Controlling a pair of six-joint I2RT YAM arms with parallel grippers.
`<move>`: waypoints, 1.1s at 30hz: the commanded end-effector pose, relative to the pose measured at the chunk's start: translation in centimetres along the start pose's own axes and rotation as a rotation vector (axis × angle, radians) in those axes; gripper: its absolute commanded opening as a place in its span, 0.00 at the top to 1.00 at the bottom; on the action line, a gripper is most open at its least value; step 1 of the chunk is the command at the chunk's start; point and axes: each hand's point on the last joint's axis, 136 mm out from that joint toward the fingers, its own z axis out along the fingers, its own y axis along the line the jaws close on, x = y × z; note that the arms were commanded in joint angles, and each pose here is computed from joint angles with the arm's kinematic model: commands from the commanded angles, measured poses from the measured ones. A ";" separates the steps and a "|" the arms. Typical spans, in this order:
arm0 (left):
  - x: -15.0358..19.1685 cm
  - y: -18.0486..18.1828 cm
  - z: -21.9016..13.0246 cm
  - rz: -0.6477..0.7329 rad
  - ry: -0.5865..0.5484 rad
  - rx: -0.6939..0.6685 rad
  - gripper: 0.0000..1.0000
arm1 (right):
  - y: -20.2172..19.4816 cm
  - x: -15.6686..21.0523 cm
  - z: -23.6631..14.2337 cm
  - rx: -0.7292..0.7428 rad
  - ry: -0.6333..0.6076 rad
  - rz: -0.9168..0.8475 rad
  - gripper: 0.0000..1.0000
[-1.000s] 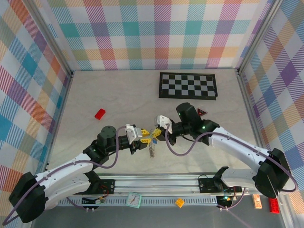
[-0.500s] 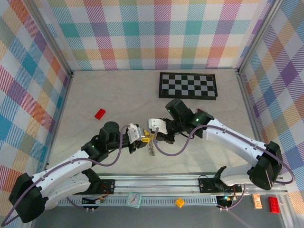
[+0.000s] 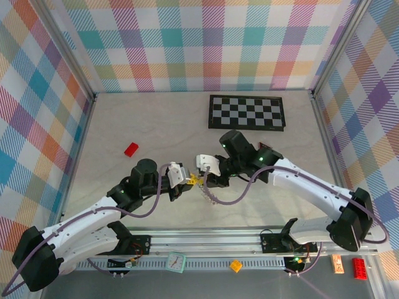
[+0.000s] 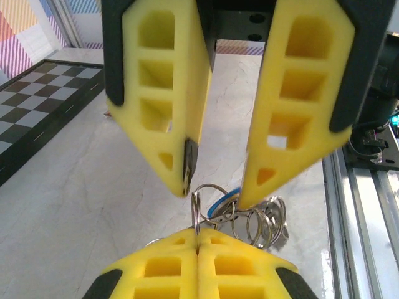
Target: Put the keys on the keyring
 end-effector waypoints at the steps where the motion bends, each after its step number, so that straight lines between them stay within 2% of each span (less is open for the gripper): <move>1: -1.9 0.0 -0.4 0.019 -0.096 -0.013 1.00 | -0.2 -1.7 -1.3 -0.031 -0.157 0.098 0.71; 8: -2.2 -0.6 -0.6 0.019 -0.161 0.005 1.00 | 0.1 -1.0 -0.8 -0.051 -0.208 0.135 0.70; 20: -2.2 -0.8 -0.3 0.006 -0.175 0.025 1.00 | -0.1 -0.7 0.2 -0.077 -0.206 0.138 0.72; 29: -2.3 -1.1 -0.4 0.008 -0.190 0.037 1.00 | 0.1 -1.0 0.5 -0.110 -0.221 0.139 0.82; 33: -2.2 -0.9 -0.4 0.000 -0.190 0.027 0.99 | 0.4 -1.3 0.4 -0.128 -0.233 0.125 0.97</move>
